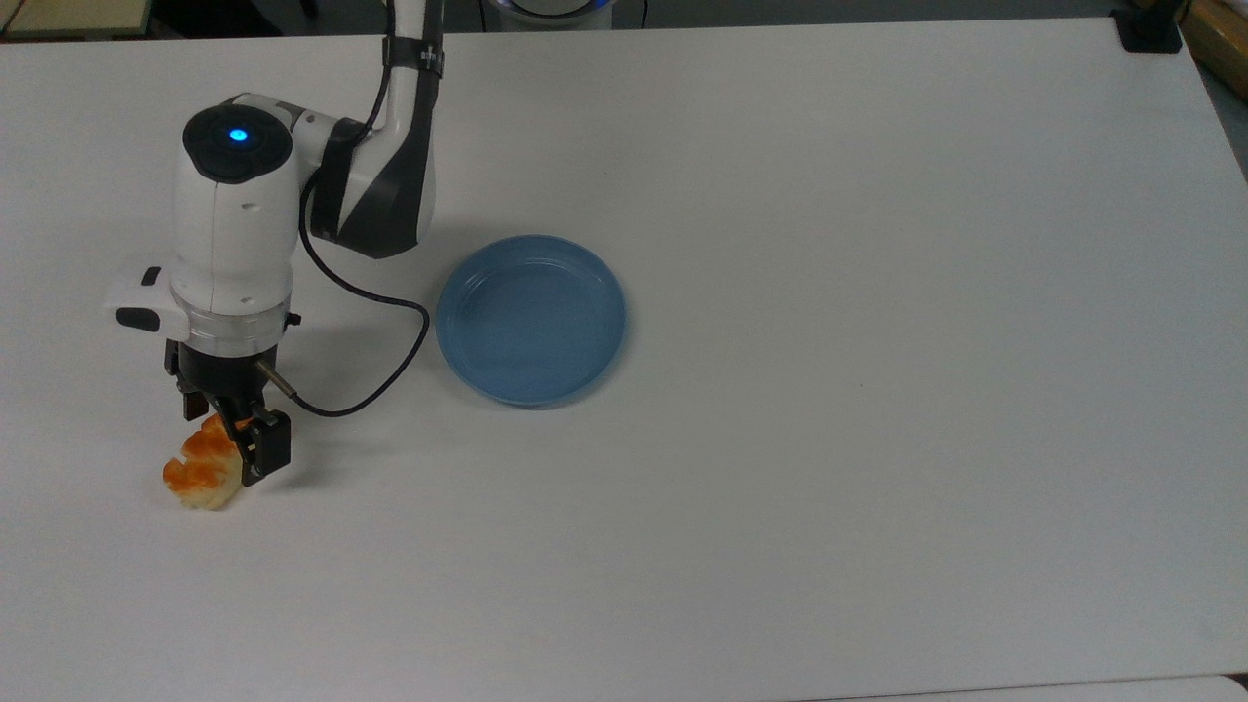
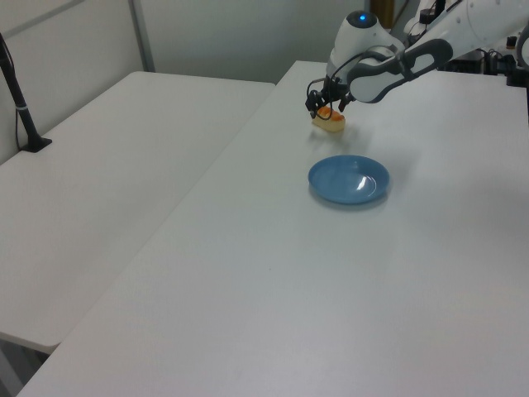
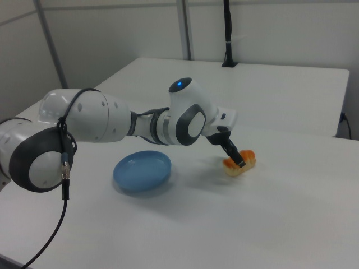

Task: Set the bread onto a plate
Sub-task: 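Lower the gripper over the bread roll and close on it, then lift the bread roll and carry it over the blue plate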

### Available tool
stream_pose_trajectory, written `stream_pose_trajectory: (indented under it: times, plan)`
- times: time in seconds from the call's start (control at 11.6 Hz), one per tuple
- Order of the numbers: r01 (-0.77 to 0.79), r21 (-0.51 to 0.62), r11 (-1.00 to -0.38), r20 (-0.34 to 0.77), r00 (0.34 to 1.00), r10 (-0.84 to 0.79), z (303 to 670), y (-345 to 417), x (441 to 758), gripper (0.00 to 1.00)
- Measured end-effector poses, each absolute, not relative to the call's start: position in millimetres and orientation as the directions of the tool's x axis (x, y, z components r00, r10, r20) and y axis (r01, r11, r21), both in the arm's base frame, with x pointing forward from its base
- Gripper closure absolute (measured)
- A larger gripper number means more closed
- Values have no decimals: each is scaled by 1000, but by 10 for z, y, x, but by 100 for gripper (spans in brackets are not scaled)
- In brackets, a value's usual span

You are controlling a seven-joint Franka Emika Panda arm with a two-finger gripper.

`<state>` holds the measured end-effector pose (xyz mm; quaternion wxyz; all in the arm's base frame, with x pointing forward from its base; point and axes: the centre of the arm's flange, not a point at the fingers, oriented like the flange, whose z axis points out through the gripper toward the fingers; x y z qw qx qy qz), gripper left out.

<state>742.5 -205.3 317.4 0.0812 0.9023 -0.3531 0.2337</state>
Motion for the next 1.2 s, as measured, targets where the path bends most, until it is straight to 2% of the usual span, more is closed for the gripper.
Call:
stream_pose_trajectory:
  times: [0.34,0.52,0.6,0.69,0.86,1.2]
  plan:
    - [-650,36,-759,483,676,-557,3004,-2144,7418,0]
    - [-639,52,-767,484,688,-541,2999,-2188,7405,4]
    - [-632,62,-773,482,697,-531,2984,-2211,7398,14]
    - [-628,69,-775,478,703,-527,2943,-2218,7393,15]
    - [-619,71,-782,480,709,-518,2913,-2200,7406,42]
    - [-614,74,-786,482,712,-510,2933,-2204,7413,48]
